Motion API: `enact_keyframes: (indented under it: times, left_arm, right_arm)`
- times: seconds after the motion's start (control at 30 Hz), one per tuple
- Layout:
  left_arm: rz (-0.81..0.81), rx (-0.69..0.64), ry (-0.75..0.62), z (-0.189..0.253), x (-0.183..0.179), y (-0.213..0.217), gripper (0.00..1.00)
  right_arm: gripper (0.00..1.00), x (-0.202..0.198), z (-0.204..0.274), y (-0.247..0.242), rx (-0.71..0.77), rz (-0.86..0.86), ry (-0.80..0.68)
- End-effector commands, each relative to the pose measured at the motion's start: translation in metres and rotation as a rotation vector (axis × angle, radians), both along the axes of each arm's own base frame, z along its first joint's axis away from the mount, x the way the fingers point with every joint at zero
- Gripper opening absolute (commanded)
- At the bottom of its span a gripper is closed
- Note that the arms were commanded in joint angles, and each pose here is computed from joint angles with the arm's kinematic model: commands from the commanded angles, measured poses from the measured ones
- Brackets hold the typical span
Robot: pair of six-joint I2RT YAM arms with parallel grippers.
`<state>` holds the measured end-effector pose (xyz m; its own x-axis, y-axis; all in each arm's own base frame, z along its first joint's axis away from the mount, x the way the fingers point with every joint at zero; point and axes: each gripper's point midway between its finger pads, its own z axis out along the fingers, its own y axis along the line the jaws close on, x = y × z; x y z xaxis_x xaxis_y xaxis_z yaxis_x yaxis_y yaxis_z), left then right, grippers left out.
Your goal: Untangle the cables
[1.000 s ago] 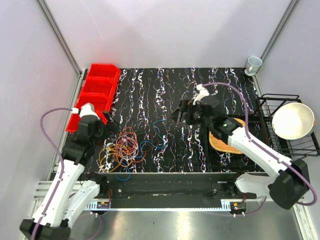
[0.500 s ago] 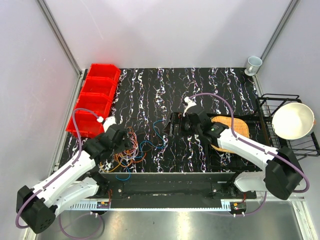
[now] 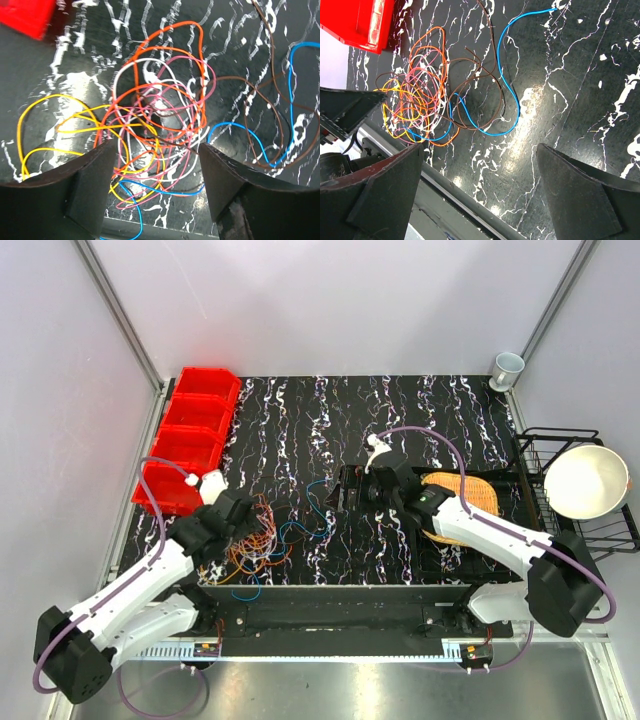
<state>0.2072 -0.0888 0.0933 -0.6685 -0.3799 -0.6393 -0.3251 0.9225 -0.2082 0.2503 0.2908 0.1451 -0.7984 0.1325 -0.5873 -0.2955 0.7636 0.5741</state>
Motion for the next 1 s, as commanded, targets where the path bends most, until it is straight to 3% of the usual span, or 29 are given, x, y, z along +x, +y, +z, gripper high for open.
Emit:
enact_keyframes:
  times: [0.0, 0.27, 0.67, 0.97]
  left_arm:
    - [0.108, 0.018, -0.048, 0.006, -0.003, 0.020, 0.70]
    - [0.098, -0.026, -0.001, -0.021, -0.018, 0.017, 0.56]
    - [0.098, 0.007, 0.012, -0.039, -0.009, 0.014, 0.49]
    - [0.100, 0.047, 0.007, -0.041, -0.001, 0.015, 0.32]
  right_arm:
    - [1.00, 0.003, 0.006, 0.005, 0.022, -0.002, -0.031]
    - [1.00, 0.007, -0.005, 0.011, 0.016, 0.010, -0.014]
    - [1.00, 0.006, -0.014, 0.013, 0.007, 0.019, 0.005]
    - [1.00, 0.006, -0.019, 0.014, -0.003, 0.023, 0.014]
